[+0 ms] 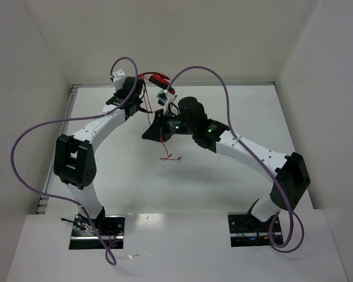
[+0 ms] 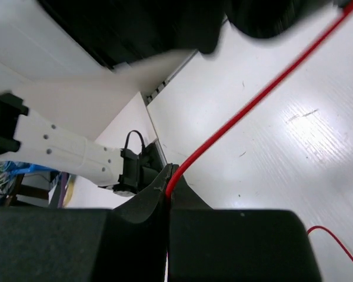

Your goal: Wrap the headphones

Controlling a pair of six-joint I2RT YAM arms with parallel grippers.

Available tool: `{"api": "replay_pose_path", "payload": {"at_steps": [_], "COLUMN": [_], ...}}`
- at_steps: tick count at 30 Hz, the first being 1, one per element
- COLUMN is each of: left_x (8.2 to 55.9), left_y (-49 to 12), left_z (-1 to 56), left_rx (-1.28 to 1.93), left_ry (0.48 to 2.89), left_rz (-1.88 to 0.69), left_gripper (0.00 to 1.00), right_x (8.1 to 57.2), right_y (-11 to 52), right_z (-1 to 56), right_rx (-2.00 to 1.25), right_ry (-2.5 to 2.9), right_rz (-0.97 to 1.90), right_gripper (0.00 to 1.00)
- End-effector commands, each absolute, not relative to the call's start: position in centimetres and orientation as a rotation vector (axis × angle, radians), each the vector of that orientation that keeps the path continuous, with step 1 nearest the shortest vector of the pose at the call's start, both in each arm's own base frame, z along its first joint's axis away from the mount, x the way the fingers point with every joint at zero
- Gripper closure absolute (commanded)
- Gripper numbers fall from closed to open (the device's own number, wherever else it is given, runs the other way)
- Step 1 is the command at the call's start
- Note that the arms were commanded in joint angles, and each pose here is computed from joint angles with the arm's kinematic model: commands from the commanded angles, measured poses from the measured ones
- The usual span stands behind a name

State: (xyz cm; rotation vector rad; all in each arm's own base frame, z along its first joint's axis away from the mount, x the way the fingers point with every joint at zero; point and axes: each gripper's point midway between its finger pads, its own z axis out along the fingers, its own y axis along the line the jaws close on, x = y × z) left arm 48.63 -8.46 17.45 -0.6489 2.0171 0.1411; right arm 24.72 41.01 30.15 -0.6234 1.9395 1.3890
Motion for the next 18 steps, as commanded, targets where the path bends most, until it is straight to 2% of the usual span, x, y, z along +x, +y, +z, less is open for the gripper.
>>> {"api": "replay_pose_path", "payload": {"at_steps": [1, 8, 18], "left_x": [53.4, 55.2, 52.1], "left_y": [-8.5, -8.0, -10.3], "left_z": [24.1, 31.3, 39.6], "left_rx": [-0.83, -0.803, -0.663], "left_ry": [1.801, 1.726, 1.65], "left_rz": [-0.194, -0.464, -0.691], "left_gripper": [1.0, 1.0, 1.0], "right_x": [23.3, 24.2, 27.8], "right_y": [41.4, 38.3, 36.3], "right_z": [32.0, 25.4, 21.3], "right_rx": [-0.612, -0.423, -0.299], "right_ry": [1.833, 1.945, 1.881], "right_rz": [1.418, 1.262, 1.039], "right_gripper": [1.0, 1.0, 1.0]}}
